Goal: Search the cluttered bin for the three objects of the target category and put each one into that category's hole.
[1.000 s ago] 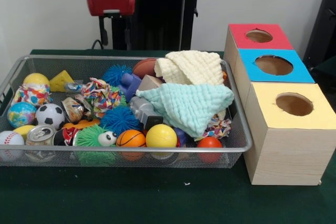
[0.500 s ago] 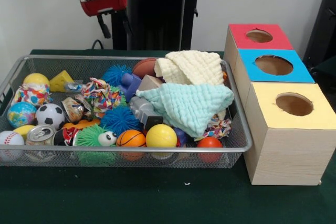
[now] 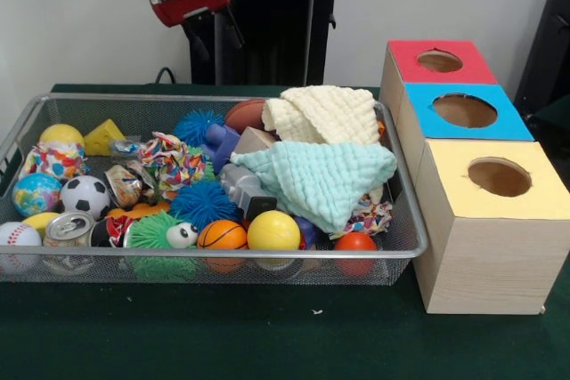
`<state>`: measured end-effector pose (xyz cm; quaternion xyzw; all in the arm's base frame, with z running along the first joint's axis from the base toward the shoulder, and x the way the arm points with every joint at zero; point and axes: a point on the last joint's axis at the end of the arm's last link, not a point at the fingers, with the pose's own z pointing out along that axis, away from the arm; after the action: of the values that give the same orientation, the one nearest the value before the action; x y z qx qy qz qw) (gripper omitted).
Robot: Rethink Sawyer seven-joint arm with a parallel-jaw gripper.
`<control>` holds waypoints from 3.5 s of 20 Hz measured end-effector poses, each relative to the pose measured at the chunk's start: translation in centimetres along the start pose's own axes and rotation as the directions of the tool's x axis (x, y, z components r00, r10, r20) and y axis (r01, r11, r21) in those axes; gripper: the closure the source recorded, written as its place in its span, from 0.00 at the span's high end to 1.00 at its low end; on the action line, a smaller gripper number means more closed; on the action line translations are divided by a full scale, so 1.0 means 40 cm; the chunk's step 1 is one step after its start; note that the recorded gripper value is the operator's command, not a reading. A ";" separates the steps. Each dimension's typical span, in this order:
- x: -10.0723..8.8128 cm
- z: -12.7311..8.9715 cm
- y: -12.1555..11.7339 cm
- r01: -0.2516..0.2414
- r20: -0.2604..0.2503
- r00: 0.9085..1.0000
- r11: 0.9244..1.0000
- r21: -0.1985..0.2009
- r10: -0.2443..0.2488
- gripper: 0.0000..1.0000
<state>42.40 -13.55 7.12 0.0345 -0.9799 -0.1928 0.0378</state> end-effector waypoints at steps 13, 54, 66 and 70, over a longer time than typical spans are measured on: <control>-0.109 -0.081 -0.009 0.074 0.064 0.995 0.995 0.060 -0.078 1.00; -0.127 0.073 -0.240 0.433 0.042 0.872 0.808 0.400 -0.488 1.00; -0.086 0.097 -0.293 0.392 0.069 0.893 0.843 0.368 -0.446 1.00; -0.079 0.132 -0.290 0.388 0.072 0.897 0.855 0.344 -0.437 1.00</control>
<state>45.69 -22.03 -2.36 0.2355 -0.9676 -0.0366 -0.0834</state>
